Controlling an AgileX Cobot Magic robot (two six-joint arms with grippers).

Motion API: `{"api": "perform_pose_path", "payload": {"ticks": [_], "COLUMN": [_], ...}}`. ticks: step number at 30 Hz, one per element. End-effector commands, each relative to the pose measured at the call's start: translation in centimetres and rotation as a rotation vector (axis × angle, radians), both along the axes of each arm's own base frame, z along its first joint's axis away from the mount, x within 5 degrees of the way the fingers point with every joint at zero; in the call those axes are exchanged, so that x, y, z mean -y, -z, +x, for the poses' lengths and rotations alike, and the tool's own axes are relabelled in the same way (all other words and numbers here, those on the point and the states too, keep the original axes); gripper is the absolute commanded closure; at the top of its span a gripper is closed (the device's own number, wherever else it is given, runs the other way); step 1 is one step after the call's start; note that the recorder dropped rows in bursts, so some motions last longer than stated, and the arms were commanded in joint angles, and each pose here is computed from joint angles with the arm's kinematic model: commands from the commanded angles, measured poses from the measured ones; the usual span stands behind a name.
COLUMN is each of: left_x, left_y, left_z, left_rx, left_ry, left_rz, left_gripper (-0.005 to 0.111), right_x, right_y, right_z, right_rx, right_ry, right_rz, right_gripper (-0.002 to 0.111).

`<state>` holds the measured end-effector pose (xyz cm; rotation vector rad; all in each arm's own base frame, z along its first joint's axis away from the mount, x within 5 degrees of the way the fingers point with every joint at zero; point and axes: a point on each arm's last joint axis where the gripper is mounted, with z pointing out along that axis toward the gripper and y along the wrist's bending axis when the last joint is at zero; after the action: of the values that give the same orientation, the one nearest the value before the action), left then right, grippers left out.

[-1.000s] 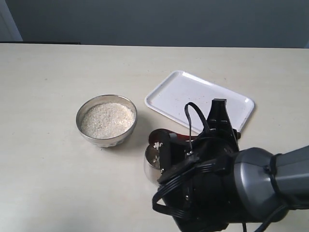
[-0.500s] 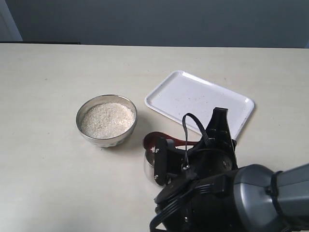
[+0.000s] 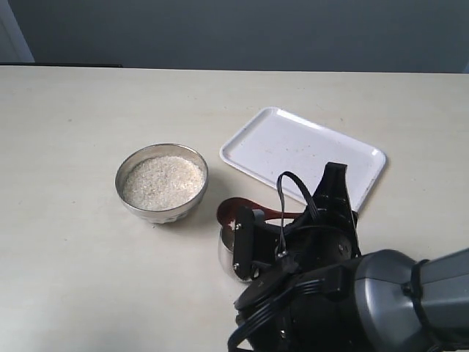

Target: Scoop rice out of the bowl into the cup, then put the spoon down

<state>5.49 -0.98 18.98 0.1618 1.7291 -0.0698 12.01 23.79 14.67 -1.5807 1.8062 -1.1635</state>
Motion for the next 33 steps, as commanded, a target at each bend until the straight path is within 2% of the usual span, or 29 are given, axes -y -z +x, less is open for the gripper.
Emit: {"api": "perform_pose_path", "payload": {"ticks": [1, 14, 21, 25, 33], "left_x": [0.0, 0.0, 0.0, 0.0, 0.0], "left_y": [-0.2, -0.2, -0.2, -0.2, -0.2], "left_z": [0.0, 0.0, 0.0, 0.0, 0.0], "left_rx": [0.02, 0.02, 0.02, 0.02, 0.02], "left_ry": [0.004, 0.004, 0.004, 0.004, 0.004], "left_rz": [-0.002, -0.002, -0.002, -0.002, -0.002], "left_gripper": [0.106, 0.106, 0.106, 0.106, 0.106], "right_x": [-0.1, 0.1, 0.5, -0.2, 1.0], "right_y": [-0.4, -0.3, -0.1, -0.3, 0.5], "right_z": [0.1, 0.0, 0.1, -0.4, -0.9], "right_rx": [0.037, 0.038, 0.058, 0.092, 0.061], "right_ry": [-0.012, 0.031, -0.008, -0.093, -0.064], "right_rz": [0.021, 0.06, 0.03, 0.022, -0.017], "right_gripper": [0.109, 0.109, 0.109, 0.109, 0.109]}}
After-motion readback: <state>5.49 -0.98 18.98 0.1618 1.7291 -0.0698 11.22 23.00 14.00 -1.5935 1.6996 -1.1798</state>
